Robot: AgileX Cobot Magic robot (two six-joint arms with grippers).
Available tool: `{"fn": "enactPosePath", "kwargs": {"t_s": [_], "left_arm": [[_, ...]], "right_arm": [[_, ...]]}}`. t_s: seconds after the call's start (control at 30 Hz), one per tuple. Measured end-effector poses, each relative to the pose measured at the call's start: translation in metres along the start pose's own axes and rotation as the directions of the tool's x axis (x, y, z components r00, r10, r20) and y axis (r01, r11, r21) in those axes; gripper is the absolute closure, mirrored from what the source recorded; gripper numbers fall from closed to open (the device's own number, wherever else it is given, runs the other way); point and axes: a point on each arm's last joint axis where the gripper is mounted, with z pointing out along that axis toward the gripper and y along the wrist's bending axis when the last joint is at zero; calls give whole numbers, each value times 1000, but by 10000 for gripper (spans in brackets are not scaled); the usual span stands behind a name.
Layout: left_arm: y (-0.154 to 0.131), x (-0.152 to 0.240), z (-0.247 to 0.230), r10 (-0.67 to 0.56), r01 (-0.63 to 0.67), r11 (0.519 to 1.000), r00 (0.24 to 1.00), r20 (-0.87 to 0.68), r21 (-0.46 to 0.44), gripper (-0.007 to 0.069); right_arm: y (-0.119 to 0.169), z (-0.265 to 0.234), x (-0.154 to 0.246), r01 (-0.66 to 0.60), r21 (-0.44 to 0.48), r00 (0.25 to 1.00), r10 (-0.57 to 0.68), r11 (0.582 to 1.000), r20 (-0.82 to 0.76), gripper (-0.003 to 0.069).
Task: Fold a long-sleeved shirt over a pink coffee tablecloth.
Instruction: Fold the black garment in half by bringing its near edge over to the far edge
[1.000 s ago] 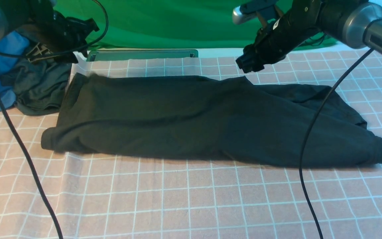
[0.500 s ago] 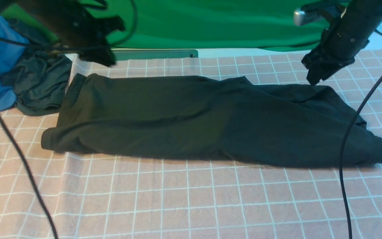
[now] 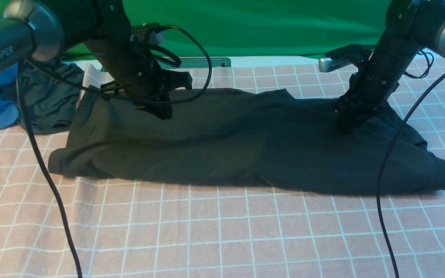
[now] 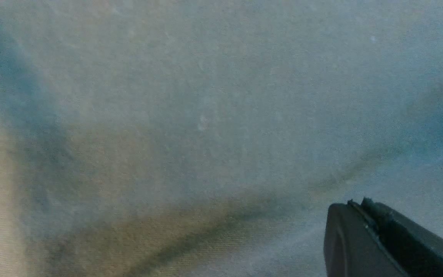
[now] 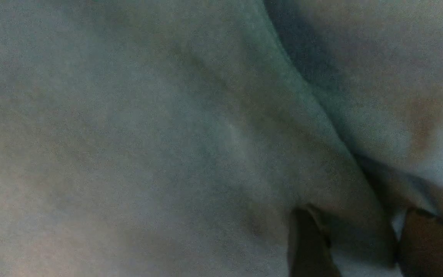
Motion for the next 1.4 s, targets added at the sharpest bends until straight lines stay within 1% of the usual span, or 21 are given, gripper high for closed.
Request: {"fn": "enactPosePath", "kwargs": {"t_s": [0.2,0.27,0.3,0.37,0.4,0.47,0.5,0.57,0.67,0.7,0.73,0.77,0.87,0.93,1.03,1.13,1.27,1.33,1.4], "left_arm": [[1,0,0,11,-11,1000,1000,-1,-16,615],[1,0,0,11,-11,1000,1000,-1,-16,615],[2,0,0,11,-11,1000,1000,-1,-17,615],[2,0,0,11,-11,1000,1000,-1,-17,615],[2,0,0,11,-11,1000,1000,-2,-17,614],[2,0,0,12,-12,1000,1000,-2,-18,613],[2,0,0,12,-12,1000,1000,-2,-18,613],[2,0,0,12,-12,1000,1000,-2,-18,613],[2,0,0,12,-12,1000,1000,-2,-18,613],[2,0,0,13,-13,1000,1000,-2,-19,613],[2,0,0,13,-13,1000,1000,-2,-19,613],[2,0,0,13,-13,1000,1000,-1,-19,613],[2,0,0,13,-13,1000,1000,0,-19,613],[2,0,0,13,-13,1000,1000,1,-19,613],[2,0,0,14,-14,1000,1000,1,-20,613],[3,0,0,20,-20,999,1000,1,-29,613],[4,0,0,25,-25,999,1000,-5,-41,613],[4,0,0,11,-11,999,1000,-4,-45,613],[6,-1,-1,-21,22,998,1000,14,-64,613]], "right_arm": [[-3,9,-2,6,13,1000,-6,1000,15,296],[-2,10,-3,18,15,1000,-19,1000,17,326],[-1,10,-3,20,14,1000,-20,1000,16,354],[0,10,-3,23,11,1000,-23,1000,11,458],[1,10,-3,24,8,1000,-24,1000,4,537],[2,7,-2,22,7,1000,-22,1000,-3,596],[2,3,-2,17,12,1000,-17,1000,-2,604],[3,-5,-1,5,24,1000,-5,1000,5,608],[6,-34,-2,-3,68,999,0,998,50,608],[7,-49,-3,-1,93,996,-8,996,93,608],[7,-51,-3,0,96,995,-9,995,101,608],[8,-64,-5,-1,127,989,-18,992,145,608],[7,-78,-11,-11,179,971,-33,984,239,608],[5,-78,-13,-14,196,964,-39,981,263,608],[0,-67,-15,-12,213,966,-43,977,253,608],[-9,-52,-17,-47,263,970,-19,964,244,606],[-15,-40,-20,-65,290,966,-13,955,260,597],[-17,-36,-22,-82,295,961,-2,952,276,578],[-19,-33,-23,-100,300,957,9,949,291,509]]}}
